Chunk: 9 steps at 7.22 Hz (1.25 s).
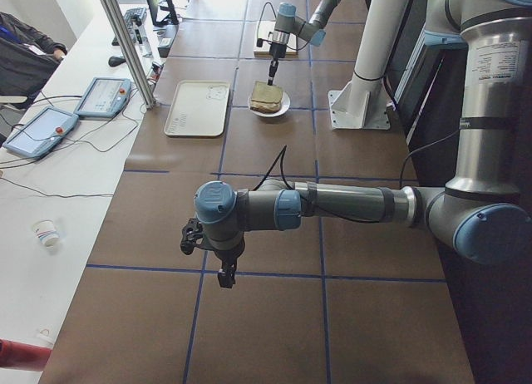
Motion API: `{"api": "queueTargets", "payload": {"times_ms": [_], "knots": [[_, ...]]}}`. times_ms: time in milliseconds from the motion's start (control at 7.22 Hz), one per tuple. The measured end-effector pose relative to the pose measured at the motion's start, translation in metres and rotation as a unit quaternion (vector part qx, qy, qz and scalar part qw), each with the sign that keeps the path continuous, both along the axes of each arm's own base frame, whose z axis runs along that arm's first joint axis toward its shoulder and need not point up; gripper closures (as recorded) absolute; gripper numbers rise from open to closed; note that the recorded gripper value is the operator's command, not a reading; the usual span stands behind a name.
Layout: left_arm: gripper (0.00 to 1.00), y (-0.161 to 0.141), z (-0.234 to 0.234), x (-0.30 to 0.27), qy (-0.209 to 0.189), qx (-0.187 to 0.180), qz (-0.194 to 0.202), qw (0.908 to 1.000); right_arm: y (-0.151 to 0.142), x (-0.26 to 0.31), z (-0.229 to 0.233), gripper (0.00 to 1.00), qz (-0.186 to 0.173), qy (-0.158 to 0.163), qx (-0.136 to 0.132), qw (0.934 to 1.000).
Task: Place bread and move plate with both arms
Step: 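Lower the bread onto the egg toast and open the right gripper, then withdraw the right arm while the left arm reaches toward the plate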
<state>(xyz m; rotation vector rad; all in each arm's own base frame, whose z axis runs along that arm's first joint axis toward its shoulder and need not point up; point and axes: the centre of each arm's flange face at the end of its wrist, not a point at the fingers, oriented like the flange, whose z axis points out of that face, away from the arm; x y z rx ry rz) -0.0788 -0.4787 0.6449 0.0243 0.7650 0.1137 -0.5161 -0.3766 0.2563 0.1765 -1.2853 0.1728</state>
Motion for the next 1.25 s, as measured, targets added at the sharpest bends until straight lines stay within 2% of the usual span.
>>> {"api": "queueTargets", "payload": {"times_ms": [139, 277, 416, 554, 970, 1247], "knots": [[0.0, 0.0, 0.0, 0.0, 0.0, 0.0, 0.0, 1.0, 0.002, -0.006, 0.005, 0.99, -0.003, 0.007, 0.003, 1.0], [0.0, 0.0, 0.0, 0.0, 0.0, 0.0, 0.0, 1.0, 0.004, -0.009, 0.008, 0.78, -0.006, 0.013, 0.005, 0.9999], [0.0, -0.001, -0.001, 0.0, 0.0, 0.001, 0.0, 1.0, 0.004, -0.011, 0.01, 0.2, -0.007, 0.015, 0.006, 0.9999], [0.0, -0.003, -0.002, 0.0, 0.0, 0.002, 0.0, 1.0, 0.004, -0.011, 0.011, 0.0, -0.007, 0.016, 0.006, 0.9998], [0.0, -0.006, -0.008, 0.0, 0.0, 0.009, 0.0, 1.0, -0.005, -0.004, 0.011, 0.0, 0.0, 0.017, 0.004, 0.9998], [0.0, -0.012, -0.029, 0.002, 0.001, 0.03, 0.002, 0.9995, -0.041, 0.027, 0.012, 0.0, 0.016, 0.021, -0.007, 0.9996]]}}
